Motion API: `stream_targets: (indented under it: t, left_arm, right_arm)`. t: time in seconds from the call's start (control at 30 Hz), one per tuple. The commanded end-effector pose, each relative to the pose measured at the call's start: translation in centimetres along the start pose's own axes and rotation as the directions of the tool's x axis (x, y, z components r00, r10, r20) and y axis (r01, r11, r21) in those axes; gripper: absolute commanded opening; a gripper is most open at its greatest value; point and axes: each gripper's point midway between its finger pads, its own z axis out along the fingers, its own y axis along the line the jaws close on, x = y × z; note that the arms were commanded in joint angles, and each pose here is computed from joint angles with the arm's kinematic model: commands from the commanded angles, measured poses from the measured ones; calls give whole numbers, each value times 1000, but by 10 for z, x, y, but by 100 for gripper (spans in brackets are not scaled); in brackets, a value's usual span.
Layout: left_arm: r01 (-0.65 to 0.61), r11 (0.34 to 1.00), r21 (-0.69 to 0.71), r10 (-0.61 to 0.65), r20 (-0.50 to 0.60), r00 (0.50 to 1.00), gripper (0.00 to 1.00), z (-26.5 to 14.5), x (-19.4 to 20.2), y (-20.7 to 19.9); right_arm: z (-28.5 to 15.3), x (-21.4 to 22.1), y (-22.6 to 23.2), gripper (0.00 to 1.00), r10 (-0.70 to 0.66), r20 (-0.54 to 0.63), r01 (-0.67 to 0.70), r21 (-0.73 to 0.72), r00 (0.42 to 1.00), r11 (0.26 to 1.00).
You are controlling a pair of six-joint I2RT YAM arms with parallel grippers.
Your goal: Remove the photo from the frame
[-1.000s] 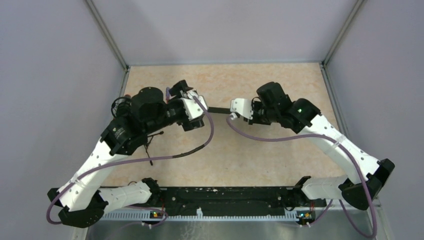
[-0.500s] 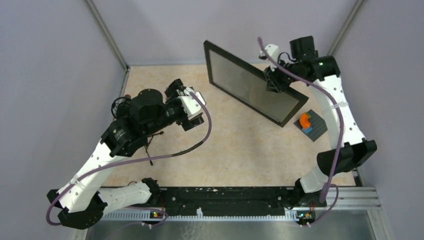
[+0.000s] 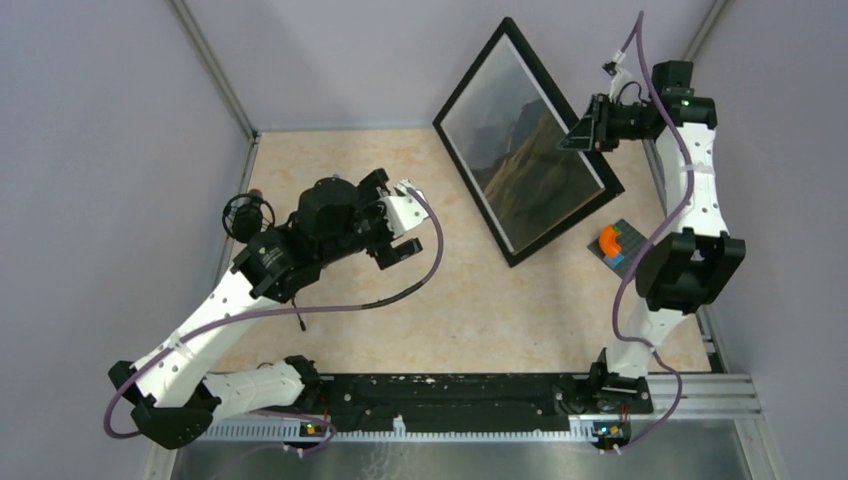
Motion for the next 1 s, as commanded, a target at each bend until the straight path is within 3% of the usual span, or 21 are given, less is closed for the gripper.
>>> stream_targets:
  t: [0.0,0.13,0.3,0.43,0.67,0.97]
  left_arm:
    - [30,1000,-1,-30,4,1000,97,9,2,-2]
    - [39,999,-3,-39,-15,999,97,14,8,-2]
    - [55,998,10,-54,-54,997,98,19,26,-9]
    - [71,996,61,-66,-88,994,99,29,44,-25]
    - [95,991,94,-80,-151,985,98,46,70,-39]
    - [150,986,74,-134,-185,974,98,62,98,-45]
  right_arm:
    - [-2,-19,51,0,166,35,-141,-370,986,918]
    - [7,5,51,0,288,0,-260,-431,958,864]
    - [11,25,59,0,423,106,-312,-521,900,794]
    - [18,52,58,0,527,105,-390,-554,844,736]
    - [53,126,32,0,613,48,-517,-488,789,703]
    - [81,190,21,0,598,-4,-567,-321,801,758]
